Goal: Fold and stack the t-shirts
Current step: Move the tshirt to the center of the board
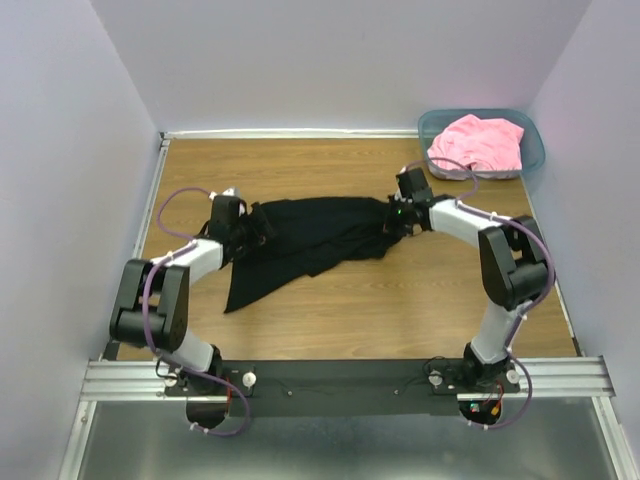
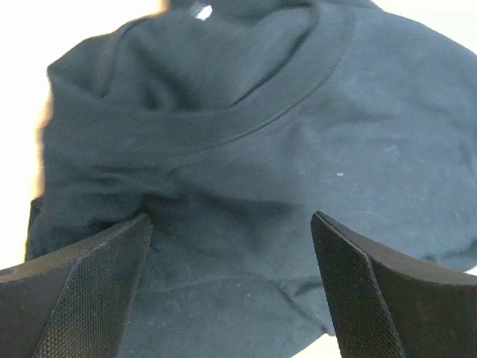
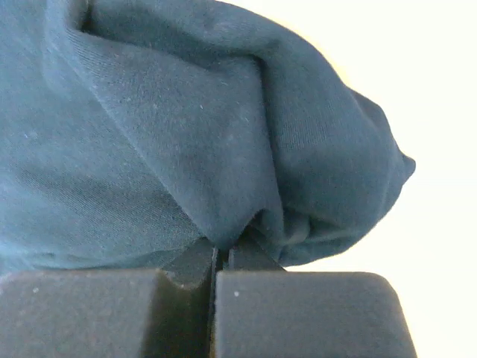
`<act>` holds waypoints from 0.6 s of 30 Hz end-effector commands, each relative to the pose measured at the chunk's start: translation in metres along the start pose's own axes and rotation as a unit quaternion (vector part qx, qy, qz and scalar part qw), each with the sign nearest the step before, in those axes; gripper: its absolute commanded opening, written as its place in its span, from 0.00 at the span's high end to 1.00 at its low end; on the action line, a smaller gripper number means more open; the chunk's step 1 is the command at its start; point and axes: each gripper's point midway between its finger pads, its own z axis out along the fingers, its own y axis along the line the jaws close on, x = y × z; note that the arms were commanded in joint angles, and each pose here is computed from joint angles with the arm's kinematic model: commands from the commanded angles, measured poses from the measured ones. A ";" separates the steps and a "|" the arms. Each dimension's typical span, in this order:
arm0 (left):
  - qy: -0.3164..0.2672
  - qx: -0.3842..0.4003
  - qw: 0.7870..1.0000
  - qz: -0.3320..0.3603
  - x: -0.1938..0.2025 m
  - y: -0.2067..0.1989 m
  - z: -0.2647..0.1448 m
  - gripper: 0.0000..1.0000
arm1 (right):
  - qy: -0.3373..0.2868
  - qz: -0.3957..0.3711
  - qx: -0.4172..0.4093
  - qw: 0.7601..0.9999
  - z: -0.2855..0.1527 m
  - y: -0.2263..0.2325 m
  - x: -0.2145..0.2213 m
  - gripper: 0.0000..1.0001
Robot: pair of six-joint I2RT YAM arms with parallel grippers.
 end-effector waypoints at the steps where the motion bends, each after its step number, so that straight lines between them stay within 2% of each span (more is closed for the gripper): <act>1: -0.015 0.054 0.998 0.026 -0.031 -0.033 0.024 0.02 | -0.066 0.011 0.033 0.997 0.011 -0.013 -0.065 0.99; 4: -0.010 0.073 0.997 0.022 -0.033 -0.043 0.024 0.02 | -0.087 0.020 0.039 0.995 0.012 -0.019 -0.091 0.99; 7: -0.039 0.062 0.997 0.023 -0.043 -0.042 0.007 0.02 | -0.127 0.019 0.047 0.991 -0.002 -0.016 -0.118 0.99; 8: -0.062 0.066 0.996 0.026 -0.050 -0.045 -0.010 0.02 | -0.135 0.018 0.051 0.989 -0.007 -0.017 -0.122 0.96; 9: -0.085 0.051 0.995 0.026 -0.056 -0.041 -0.019 0.02 | -0.136 0.007 0.050 0.989 -0.010 -0.016 -0.123 0.72; 10: -0.109 0.050 0.992 0.027 -0.063 -0.043 -0.039 0.02 | -0.141 0.002 0.040 0.989 -0.018 -0.011 -0.125 0.62; 12: -0.126 0.017 0.992 0.022 -0.058 -0.027 -0.052 0.02 | -0.132 -0.005 0.029 0.991 -0.024 -0.008 -0.115 0.47; 13: -0.118 -0.003 0.993 0.022 -0.048 -0.020 -0.064 0.02 | -0.122 -0.005 0.010 0.992 -0.028 -0.003 -0.108 0.36; 15: -0.103 -0.035 0.994 0.020 -0.027 -0.009 -0.071 0.02 | -0.110 0.000 -0.006 0.994 -0.041 0.000 -0.090 0.29; 16: -0.096 -0.044 0.994 0.009 -0.017 -0.008 -0.074 0.03 | -0.103 -0.001 -0.009 0.995 -0.044 0.000 -0.079 0.22; 18: -0.059 -0.056 0.996 0.021 0.018 -0.011 -0.081 0.05 | -0.108 -0.005 -0.015 0.994 -0.060 0.002 -0.070 0.18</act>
